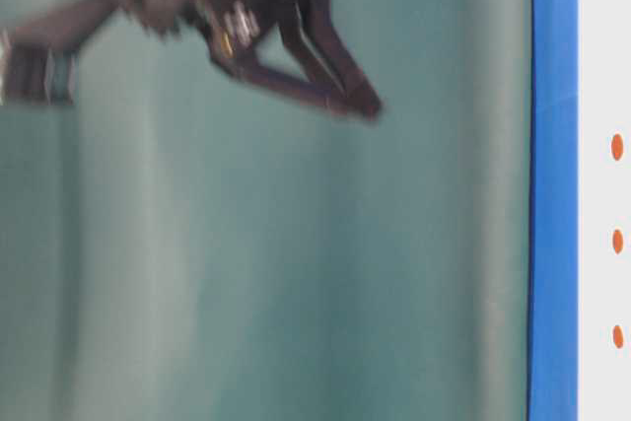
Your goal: Touch the tip of the soldering iron to the mark.
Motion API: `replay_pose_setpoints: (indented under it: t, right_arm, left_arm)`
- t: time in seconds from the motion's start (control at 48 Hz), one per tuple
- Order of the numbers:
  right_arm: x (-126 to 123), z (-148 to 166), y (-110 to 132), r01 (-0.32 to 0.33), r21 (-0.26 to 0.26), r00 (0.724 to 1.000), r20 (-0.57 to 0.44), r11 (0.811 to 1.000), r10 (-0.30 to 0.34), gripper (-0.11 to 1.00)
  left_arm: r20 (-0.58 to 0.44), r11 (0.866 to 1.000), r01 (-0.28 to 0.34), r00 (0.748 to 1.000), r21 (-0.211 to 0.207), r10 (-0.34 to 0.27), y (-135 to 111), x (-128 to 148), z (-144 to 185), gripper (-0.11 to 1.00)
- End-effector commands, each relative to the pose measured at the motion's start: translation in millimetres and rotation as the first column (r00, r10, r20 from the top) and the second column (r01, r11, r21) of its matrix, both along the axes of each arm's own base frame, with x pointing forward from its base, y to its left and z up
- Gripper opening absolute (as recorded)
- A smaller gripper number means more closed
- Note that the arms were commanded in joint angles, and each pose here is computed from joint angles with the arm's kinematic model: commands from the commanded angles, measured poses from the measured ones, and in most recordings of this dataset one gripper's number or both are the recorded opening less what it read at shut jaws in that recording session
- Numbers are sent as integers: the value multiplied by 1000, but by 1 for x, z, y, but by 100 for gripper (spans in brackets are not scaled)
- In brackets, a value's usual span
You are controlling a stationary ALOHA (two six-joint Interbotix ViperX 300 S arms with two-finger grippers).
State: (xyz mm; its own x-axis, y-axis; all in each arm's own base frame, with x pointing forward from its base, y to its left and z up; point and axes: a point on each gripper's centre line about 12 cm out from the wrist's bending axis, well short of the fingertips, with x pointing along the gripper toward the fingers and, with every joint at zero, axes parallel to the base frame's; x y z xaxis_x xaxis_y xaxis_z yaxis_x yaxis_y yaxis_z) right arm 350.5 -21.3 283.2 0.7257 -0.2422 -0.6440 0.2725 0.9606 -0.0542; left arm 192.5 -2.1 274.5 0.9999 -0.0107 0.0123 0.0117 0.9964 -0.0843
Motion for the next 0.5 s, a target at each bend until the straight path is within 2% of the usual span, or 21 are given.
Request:
replay_pose_setpoints:
  t: [0.0,0.271,0.48]
  right_arm:
    - [-23,19,-2,1,1,998,67,1000,-1,86]
    - [-89,37,-3,-1,6,983,181,1000,0,85]
    - [-127,33,-4,4,9,974,226,1000,-6,85]
  left_arm:
    - [11,1000,3,1000,-2,-3,-1,1,5,0]
    - [20,1000,3,1000,-3,-3,-1,0,7,0]
    - [21,1000,3,1000,-2,-3,-1,-1,7,0]
